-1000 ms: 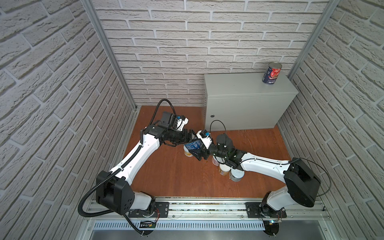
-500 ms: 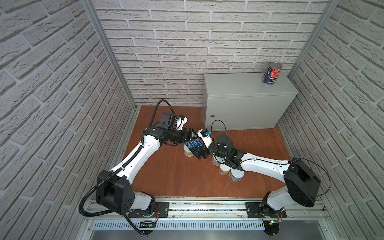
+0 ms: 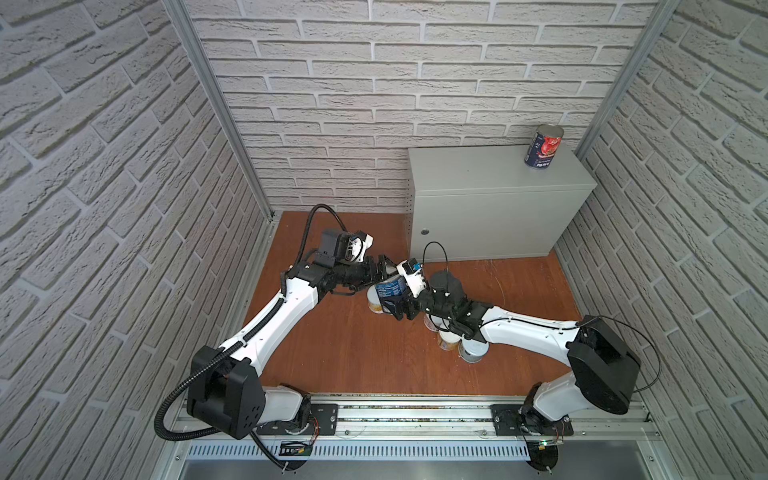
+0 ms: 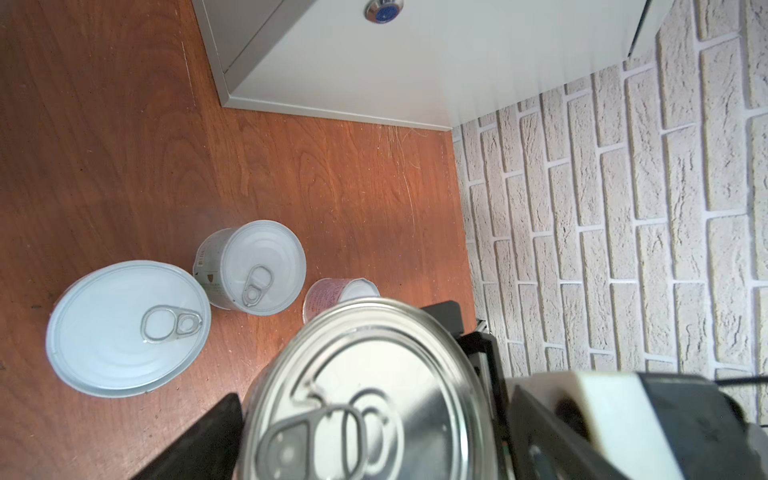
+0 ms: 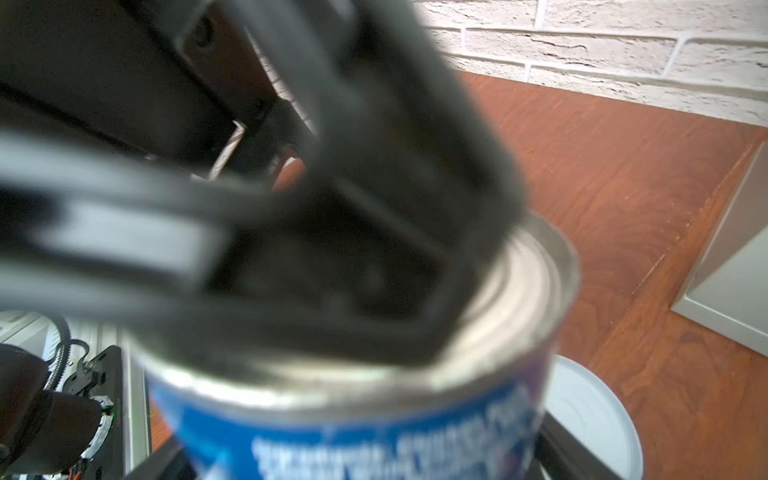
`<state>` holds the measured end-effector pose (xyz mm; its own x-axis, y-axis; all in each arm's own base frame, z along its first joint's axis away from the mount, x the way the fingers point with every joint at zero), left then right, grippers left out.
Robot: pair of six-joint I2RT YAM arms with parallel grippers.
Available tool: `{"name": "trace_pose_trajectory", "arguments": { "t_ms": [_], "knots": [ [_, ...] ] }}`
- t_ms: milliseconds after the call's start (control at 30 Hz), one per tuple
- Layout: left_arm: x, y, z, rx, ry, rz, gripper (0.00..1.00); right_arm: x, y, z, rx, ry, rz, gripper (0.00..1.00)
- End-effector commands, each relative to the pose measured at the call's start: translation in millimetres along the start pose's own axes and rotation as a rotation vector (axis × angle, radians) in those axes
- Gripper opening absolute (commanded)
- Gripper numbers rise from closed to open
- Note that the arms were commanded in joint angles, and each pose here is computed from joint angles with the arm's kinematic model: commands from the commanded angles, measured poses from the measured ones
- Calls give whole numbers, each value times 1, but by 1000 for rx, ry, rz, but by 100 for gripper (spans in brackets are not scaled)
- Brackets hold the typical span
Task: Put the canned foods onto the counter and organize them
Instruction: 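Open the left gripper and draw it back while the right gripper holds the can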
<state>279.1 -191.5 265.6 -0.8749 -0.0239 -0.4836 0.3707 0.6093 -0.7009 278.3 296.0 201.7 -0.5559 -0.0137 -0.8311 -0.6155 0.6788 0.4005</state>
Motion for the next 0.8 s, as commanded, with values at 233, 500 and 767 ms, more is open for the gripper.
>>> {"name": "trace_pose_trajectory", "arguments": {
  "t_ms": [233,500,767],
  "knots": [
    [-2,-7,-21,-35,-96,70,98,-50,15,-22,1,-214,13,62],
    [4,11,-33,-58,-163,28,98,-53,11,-34,47,-223,21,61],
    [8,14,-43,-55,-195,38,99,-66,10,-56,124,-256,30,59]
  ]
}}
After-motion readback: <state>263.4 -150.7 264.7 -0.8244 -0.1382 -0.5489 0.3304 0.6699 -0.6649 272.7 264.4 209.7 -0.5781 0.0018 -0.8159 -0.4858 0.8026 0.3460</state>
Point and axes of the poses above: each gripper's point midway between its finger pads, its own z axis out along the fingers, its own y axis along the line the jaws close on, x = y × z, the point moved 6 cm from there along -z, back along the fingers, and after that the axes turned 8 degrees about z, right-handed, at the moved point
